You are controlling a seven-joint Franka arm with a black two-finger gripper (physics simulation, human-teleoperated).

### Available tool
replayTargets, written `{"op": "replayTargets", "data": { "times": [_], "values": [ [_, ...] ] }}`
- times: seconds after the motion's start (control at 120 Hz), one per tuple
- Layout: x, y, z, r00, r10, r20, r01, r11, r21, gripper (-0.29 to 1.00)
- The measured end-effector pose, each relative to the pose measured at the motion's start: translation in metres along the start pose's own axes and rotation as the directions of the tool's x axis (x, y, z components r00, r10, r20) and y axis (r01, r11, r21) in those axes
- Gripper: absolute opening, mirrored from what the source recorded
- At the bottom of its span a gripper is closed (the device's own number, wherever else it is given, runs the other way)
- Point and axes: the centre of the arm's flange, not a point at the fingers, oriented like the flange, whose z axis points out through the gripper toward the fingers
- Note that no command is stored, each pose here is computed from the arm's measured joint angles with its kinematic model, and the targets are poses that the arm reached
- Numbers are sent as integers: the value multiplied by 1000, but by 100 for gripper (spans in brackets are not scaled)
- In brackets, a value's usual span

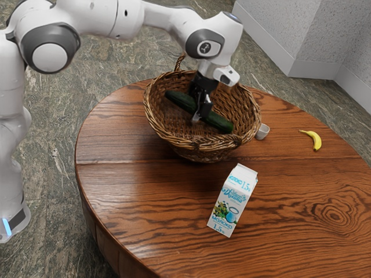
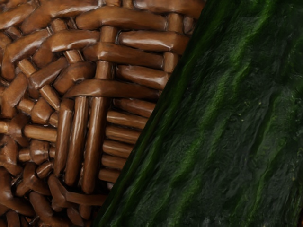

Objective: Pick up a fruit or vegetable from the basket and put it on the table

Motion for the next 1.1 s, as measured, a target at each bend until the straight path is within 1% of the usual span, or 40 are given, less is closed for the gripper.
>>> {"op": "replayTargets", "data": {
  "times": [0.075, 0.125, 0.242, 0.367, 0.517, 0.6, 0.7, 0.833, 1.033, 1.1],
  "values": [
    [-2, 0, -12, 1000, 2, -20, -2, 1000, -3, 30],
    [-6, 0, -22, 999, 4, -37, -4, 1000, -10, 25],
    [-20, -1, -49, 997, 13, -82, -16, 999, -31, 21],
    [-35, 1, -74, 992, 26, -122, -33, 998, -51, 20],
    [-64, 8, -111, 983, 58, -172, -74, 994, -86, 20],
    [-84, 24, -133, 975, 103, -197, -125, 986, -105, 20],
    [-106, 53, -153, 962, 172, -211, -199, 973, -113, 18],
    [-128, 92, -169, 943, 254, -213, -281, 954, -106, 17],
    [-150, 142, -177, 917, 346, -198, -369, 925, -93, 15],
    [-173, 151, -193, 902, 369, -224, -397, 913, -91, 15]
  ]
}}
